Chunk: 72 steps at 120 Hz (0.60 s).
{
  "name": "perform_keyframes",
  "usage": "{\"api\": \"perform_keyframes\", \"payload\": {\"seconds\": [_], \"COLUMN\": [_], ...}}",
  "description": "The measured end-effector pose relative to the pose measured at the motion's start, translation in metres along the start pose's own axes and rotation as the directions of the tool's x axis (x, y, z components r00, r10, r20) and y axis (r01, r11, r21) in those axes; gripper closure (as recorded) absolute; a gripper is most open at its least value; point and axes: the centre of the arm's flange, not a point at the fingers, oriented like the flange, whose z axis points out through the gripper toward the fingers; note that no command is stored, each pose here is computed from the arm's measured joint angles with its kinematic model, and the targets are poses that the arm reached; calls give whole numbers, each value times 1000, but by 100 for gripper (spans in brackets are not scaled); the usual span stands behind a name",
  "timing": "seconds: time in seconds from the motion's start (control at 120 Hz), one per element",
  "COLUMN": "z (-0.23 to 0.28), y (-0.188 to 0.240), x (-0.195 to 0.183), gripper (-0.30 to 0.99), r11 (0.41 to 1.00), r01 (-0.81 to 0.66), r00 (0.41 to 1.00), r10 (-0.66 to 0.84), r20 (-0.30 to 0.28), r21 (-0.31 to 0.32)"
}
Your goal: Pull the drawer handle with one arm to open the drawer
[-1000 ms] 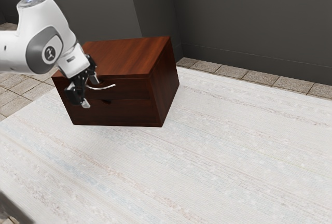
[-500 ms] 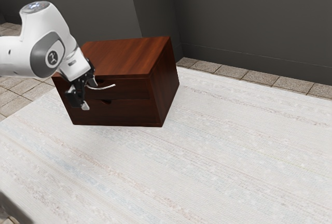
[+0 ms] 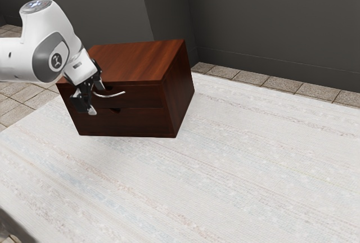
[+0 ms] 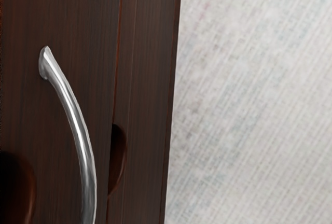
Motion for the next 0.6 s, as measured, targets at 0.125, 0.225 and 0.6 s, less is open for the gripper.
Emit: {"api": "perform_keyframes", "payload": {"seconds": [0.125,0.225,0.6], "z": [3,6,15], "y": [0,-1,-1], "x": [1,1,5], "gripper": [9,14,17], "r11": [1000,1000,1000], "r01": [-2,-3,1], "r00": [1000,1000,1000], "r10": [2,3,-1], "r20": [1,2,-7], "r21": [-2,-5,-14]}}
